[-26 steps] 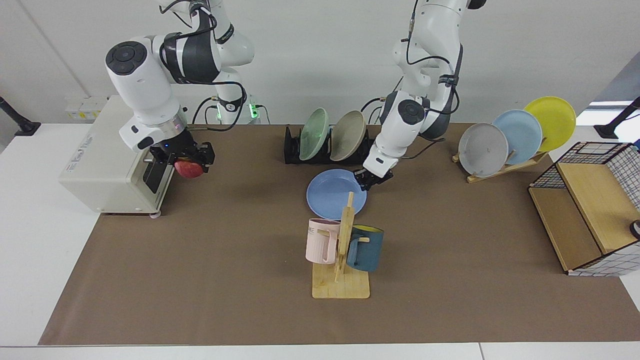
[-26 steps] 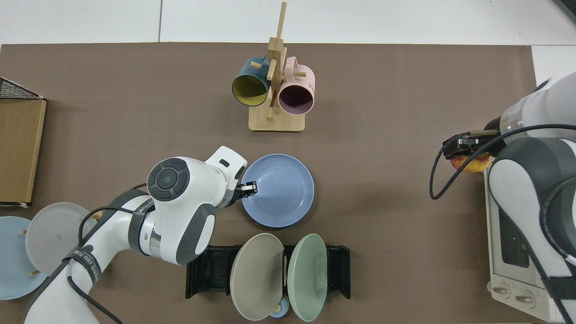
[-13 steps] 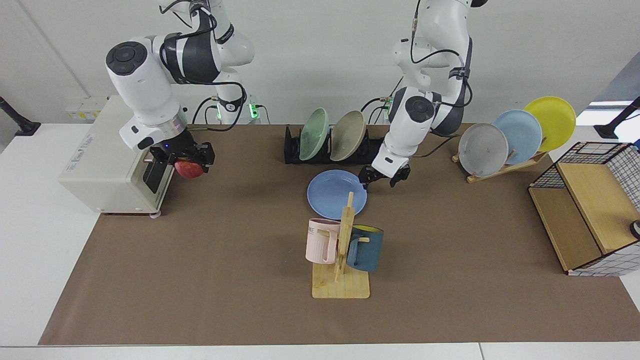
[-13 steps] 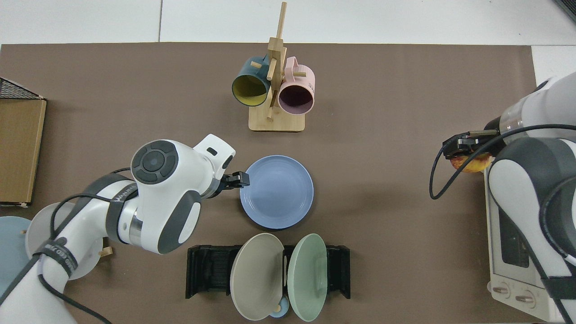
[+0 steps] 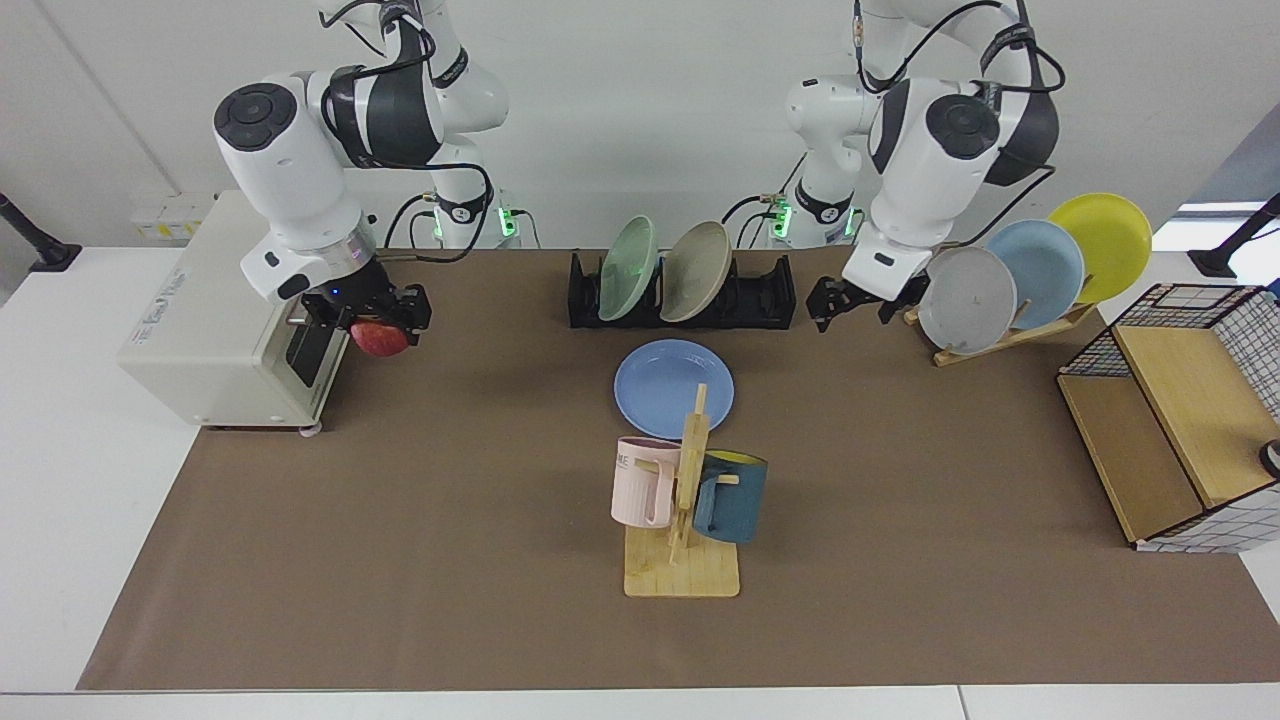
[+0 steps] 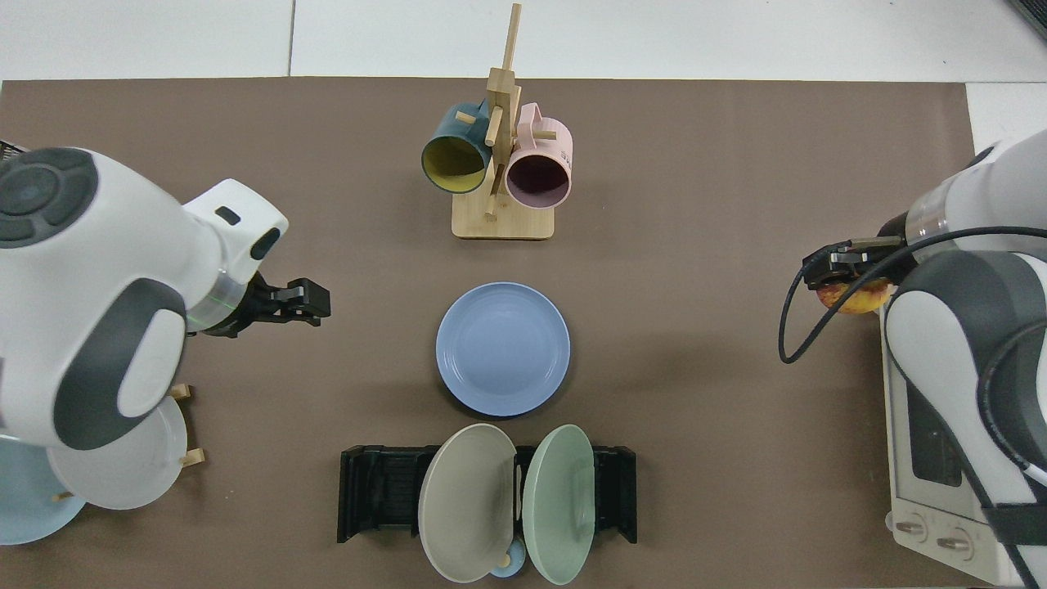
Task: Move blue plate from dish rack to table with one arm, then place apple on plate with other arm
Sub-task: 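Withdraw the left gripper to rest while the right gripper carries the apple, then lower the apple onto the blue plate with the right gripper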
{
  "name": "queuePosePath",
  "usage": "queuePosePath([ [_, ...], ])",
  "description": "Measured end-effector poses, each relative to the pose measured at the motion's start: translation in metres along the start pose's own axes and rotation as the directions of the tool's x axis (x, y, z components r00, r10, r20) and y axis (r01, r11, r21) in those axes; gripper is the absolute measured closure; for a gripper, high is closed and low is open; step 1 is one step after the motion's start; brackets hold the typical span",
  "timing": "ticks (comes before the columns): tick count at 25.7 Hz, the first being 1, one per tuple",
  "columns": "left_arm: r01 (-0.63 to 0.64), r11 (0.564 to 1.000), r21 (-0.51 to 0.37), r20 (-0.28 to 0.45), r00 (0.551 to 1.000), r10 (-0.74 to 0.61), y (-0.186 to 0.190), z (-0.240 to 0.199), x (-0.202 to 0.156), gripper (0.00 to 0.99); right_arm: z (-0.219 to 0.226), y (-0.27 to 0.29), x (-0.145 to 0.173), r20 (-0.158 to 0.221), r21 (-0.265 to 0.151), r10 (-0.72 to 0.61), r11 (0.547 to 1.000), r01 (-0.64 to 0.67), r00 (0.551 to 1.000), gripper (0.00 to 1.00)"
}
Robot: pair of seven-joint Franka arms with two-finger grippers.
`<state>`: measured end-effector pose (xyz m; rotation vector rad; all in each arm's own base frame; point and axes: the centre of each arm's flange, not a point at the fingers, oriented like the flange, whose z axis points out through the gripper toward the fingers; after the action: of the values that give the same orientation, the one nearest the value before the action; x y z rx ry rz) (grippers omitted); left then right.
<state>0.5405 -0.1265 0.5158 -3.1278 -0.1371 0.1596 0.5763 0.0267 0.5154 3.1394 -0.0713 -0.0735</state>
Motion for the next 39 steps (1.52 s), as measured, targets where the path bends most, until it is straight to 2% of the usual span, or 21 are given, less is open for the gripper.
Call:
queuePosePath([
  [4,-0.025,1.0,0.003,0.006,1.0,0.025,-0.042,-0.031,0.004,0.0,0.0,-0.001,0.0,0.0,0.0,-0.001,1.0,0.001,1.0,0.27],
  [9,-0.065,0.998,-0.005,-0.021,0.998,0.065,-0.091,-0.063,-0.004,0.0,0.0,-0.008,-0.001,-0.002,0.003,0.007,1.0,-0.007,1.0,0.27],
  [11,-0.067,0.998,-0.008,-0.042,0.997,0.067,-0.104,-0.076,-0.011,0.0,-0.002,-0.025,0.0,-0.024,0.007,0.028,1.0,-0.027,0.999,0.27],
  [13,-0.066,0.998,-0.009,-0.056,0.996,0.066,-0.11,-0.088,-0.02,0.0,-0.004,-0.051,-0.002,-0.049,0.013,0.057,0.998,-0.056,0.997,0.27],
  [17,-0.068,0.998,-0.008,-0.07,0.995,0.067,-0.113,-0.104,-0.035,0.0,-0.007,-0.117,-0.015,-0.068,0.025,0.104,0.994,-0.103,0.992,0.27],
  [23,-0.07,0.998,-0.008,-0.072,0.995,0.069,-0.113,-0.104,-0.035,0.0,0.001,-0.225,-0.051,-0.058,0.031,0.186,0.982,-0.185,0.981,0.27],
  [27,-0.072,0.997,-0.008,-0.072,0.995,0.071,-0.111,-0.104,-0.035,0.0,0.023,-0.289,-0.067,-0.052,0.03,0.23,0.973,-0.229,0.972,0.27],
  [30,-0.073,0.997,-0.008,-0.074,0.995,0.073,-0.111,-0.104,-0.035,0.0,0.046,-0.326,-0.069,-0.066,0.049,0.247,0.968,-0.244,0.967,0.27],
  [32,-0.071,0.997,-0.008,-0.077,0.995,0.07,-0.112,-0.105,-0.035,0.0,0.065,-0.342,-0.067,-0.07,0.056,0.262,0.964,-0.259,0.962,0.27],
  [39,-0.051,0.999,-0.013,-0.103,0.993,0.05,-0.122,-0.117,-0.035,0.0,0.155,-0.376,-0.06,-0.057,0.036,0.263,0.965,-0.261,0.963,0.27],
])
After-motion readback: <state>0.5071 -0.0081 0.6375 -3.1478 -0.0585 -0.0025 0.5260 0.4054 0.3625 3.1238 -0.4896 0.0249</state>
